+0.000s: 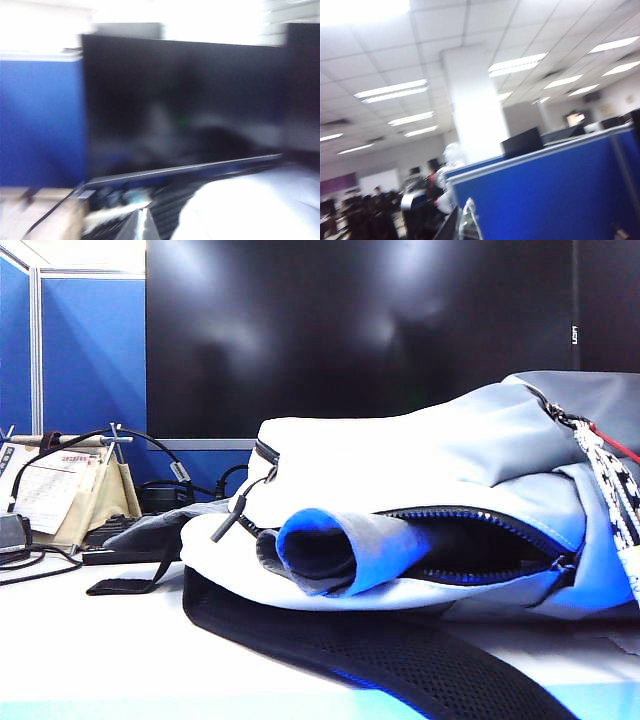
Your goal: Put the gray clothes into the backpack.
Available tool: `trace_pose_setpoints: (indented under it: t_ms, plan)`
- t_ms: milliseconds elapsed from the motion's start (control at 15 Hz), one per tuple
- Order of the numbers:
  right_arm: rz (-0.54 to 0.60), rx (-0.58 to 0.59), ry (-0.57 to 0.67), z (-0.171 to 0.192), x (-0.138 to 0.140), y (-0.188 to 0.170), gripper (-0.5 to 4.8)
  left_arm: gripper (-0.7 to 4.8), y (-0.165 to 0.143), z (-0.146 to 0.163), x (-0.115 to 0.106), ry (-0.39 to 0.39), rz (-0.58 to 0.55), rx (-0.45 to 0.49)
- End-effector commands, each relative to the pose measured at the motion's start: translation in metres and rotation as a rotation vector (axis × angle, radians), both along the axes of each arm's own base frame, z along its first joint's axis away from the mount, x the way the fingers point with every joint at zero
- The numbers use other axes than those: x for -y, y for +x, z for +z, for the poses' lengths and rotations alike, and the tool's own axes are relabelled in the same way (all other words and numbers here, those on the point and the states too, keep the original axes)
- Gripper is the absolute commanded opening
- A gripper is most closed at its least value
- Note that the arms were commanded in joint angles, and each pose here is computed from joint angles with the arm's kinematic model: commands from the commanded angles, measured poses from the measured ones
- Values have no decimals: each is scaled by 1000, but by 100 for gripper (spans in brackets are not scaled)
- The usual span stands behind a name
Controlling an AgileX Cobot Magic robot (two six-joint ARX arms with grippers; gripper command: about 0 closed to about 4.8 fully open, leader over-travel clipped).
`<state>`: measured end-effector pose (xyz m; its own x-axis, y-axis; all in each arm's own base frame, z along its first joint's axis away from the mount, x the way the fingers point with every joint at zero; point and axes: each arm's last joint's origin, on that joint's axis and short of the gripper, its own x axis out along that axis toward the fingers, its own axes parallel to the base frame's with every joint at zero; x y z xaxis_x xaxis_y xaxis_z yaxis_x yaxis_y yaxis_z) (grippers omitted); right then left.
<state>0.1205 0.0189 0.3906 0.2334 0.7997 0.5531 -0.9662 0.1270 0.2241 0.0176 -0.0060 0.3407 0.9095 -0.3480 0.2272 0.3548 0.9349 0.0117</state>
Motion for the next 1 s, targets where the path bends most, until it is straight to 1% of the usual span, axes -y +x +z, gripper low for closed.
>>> trace_pose_setpoints:
  t_ms: [67, 201, 268, 401, 468, 535, 602, 736, 803, 936, 1003]
  plan:
    - [-118, -50, 66, 0, 12, 6, -9, -5, 13, -27, 1, -32, 148, -20]
    - [-218, -76, 101, -1, 21, 10, -9, -5, 25, -45, 8, -32, 122, -29]
    - [-281, -88, 119, -2, 26, 13, -9, -5, 31, -53, 11, -47, 117, -32]
    - [-462, -127, 172, -4, 35, 12, -9, -5, 39, -66, 15, -42, 109, -39]
    - [-580, -177, 183, -7, 36, 8, -9, -5, 42, -72, 18, -24, 52, -48]
    - [-656, -176, 140, -9, 35, 0, -9, -5, 42, -74, 19, -14, 18, -51]
    - [-706, -168, 87, -11, 32, -8, -9, -5, 42, -73, 20, -6, -21, -46]
    - [-862, -187, -102, -27, 23, -44, -9, -5, 41, -74, 22, 14, -111, -46]
    - [-945, -220, -155, -37, 20, -61, -9, -5, 40, -75, 23, 22, -138, -50]
    - [-1098, -274, -227, -61, 13, -96, -9, -5, 40, -77, 24, 33, -154, -69]
    - [-1138, -307, -270, -72, 11, -109, -9, -5, 40, -77, 25, 39, -187, -70]
